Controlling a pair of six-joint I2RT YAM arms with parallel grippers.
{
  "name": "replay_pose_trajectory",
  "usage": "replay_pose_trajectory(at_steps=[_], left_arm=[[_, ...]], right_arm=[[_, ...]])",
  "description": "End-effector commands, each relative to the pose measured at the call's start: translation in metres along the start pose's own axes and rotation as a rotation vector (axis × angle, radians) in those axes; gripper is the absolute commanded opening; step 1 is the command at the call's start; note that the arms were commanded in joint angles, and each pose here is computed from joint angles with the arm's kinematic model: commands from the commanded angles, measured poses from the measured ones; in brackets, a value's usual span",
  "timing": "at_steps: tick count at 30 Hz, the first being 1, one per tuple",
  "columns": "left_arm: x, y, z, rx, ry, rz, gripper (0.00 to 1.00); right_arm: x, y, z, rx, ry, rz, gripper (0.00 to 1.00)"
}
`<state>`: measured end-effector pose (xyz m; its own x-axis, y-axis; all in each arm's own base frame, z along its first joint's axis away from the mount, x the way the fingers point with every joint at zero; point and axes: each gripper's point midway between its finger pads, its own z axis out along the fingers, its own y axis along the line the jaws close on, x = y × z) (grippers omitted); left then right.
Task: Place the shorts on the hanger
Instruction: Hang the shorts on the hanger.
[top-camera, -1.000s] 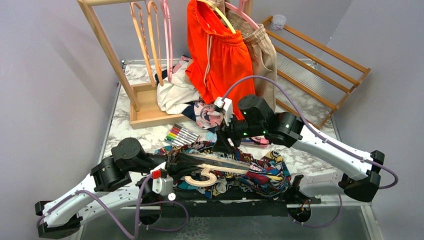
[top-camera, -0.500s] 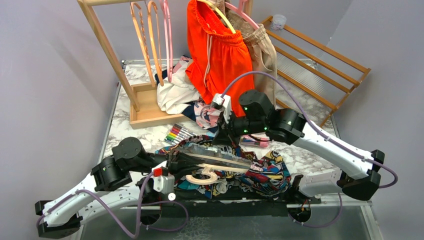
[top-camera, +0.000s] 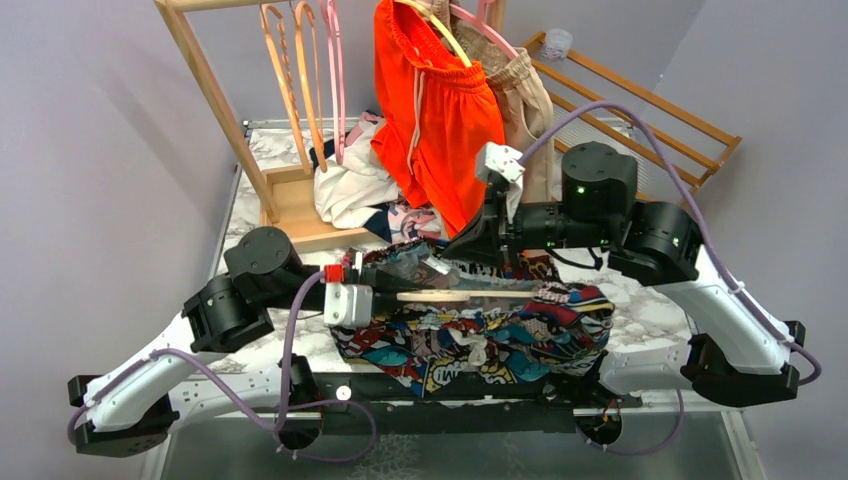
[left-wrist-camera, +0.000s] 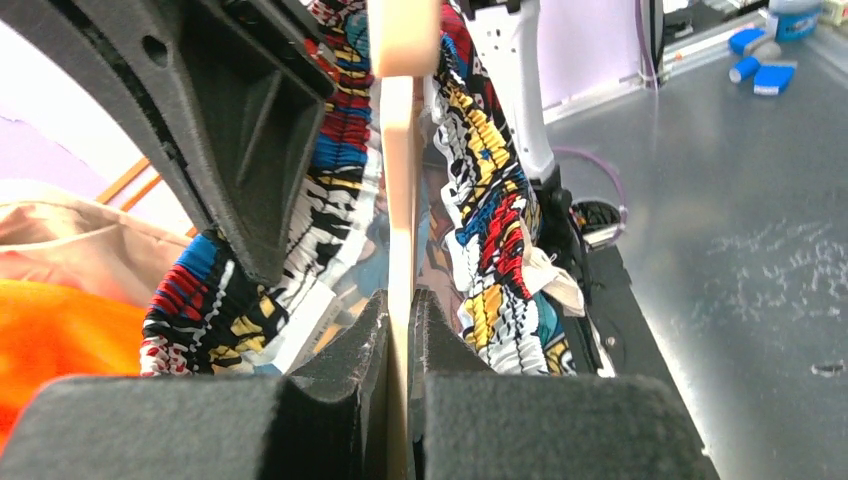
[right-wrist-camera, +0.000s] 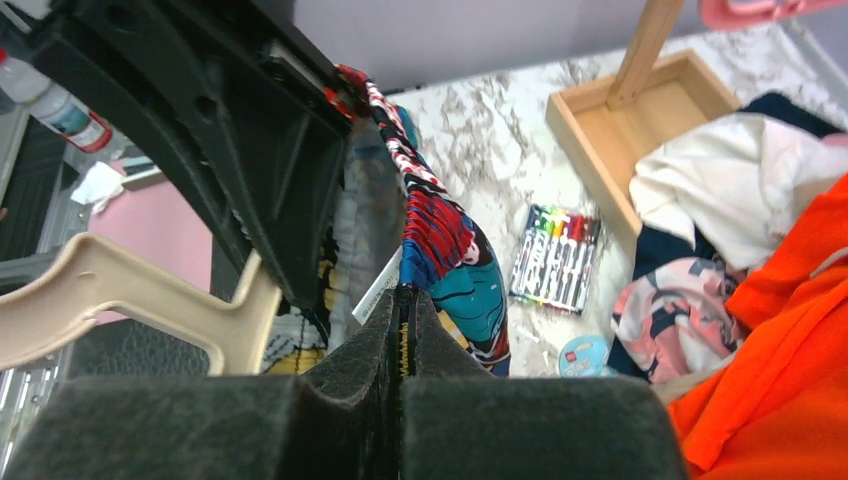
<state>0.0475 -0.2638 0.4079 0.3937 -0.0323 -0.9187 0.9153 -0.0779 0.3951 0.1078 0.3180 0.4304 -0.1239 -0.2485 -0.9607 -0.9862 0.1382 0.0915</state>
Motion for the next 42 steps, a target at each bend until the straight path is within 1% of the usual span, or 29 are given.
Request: replay_pose_trajectory(at_steps=[1, 4, 9, 11, 14, 17, 21, 23, 26, 28, 32, 35, 38, 40, 42], left_arm=[[-0.033, 0.021, 0.011, -0.034, -0.049, -0.053, 0.00], [-0.021, 0.025, 0.020, -0.027, 0.009, -0.096, 0.00], [0.015, 0.032, 0.019, -0.089, 0.159, -0.156, 0.00], [0.024, 0.031, 0.021, -0.089, 0.190, -0.181, 0.00], [0.027, 0.030, 0.026, -0.081, 0.195, -0.221, 0.00], [0.020, 0.030, 0.030, -0.071, 0.168, -0.235, 0.00], [-0.002, 0.030, 0.032, -0.054, 0.069, -0.212, 0.00], [-0.004, 0.031, 0.034, -0.056, 0.051, -0.210, 0.00], [0.003, 0.033, 0.035, -0.075, 0.054, -0.197, 0.00], [0.006, 0.034, 0.033, -0.092, 0.046, -0.187, 0.00], [-0.005, 0.034, 0.030, -0.104, -0.021, -0.158, 0.00], [-0.007, 0.037, 0.027, -0.130, -0.032, -0.145, 0.00], [-0.007, 0.041, 0.025, -0.154, -0.030, -0.143, 0.00], [-0.010, 0.043, 0.023, -0.167, -0.034, -0.140, 0.00], [-0.011, 0.044, 0.022, -0.174, -0.036, -0.137, 0.00]], right_arm=[[-0.019, 0.017, -0.014, -0.068, -0.047, -0.050, 0.01], [-0.017, 0.019, -0.018, -0.071, -0.049, -0.061, 0.01], [-0.031, 0.027, -0.041, -0.060, -0.121, -0.095, 0.01], [-0.025, 0.030, -0.039, -0.086, -0.104, -0.087, 0.01], [-0.009, 0.031, -0.033, -0.109, -0.055, -0.066, 0.01], [0.004, 0.031, -0.029, -0.111, -0.037, -0.048, 0.01], [0.015, 0.029, -0.021, -0.116, -0.008, -0.010, 0.01], [0.016, 0.030, -0.019, -0.123, -0.009, 0.001, 0.06], [0.011, 0.033, -0.022, -0.133, -0.032, 0.003, 0.19], [0.008, 0.035, -0.024, -0.136, -0.047, 0.004, 0.25], [0.016, 0.033, -0.022, -0.127, -0.031, 0.019, 0.27], [0.021, 0.038, -0.022, -0.157, -0.021, 0.030, 0.28], [0.019, 0.048, -0.027, -0.204, -0.043, 0.027, 0.28], [0.018, 0.051, -0.029, -0.216, -0.049, 0.025, 0.30], [0.017, 0.054, -0.032, -0.228, -0.051, 0.022, 0.33]])
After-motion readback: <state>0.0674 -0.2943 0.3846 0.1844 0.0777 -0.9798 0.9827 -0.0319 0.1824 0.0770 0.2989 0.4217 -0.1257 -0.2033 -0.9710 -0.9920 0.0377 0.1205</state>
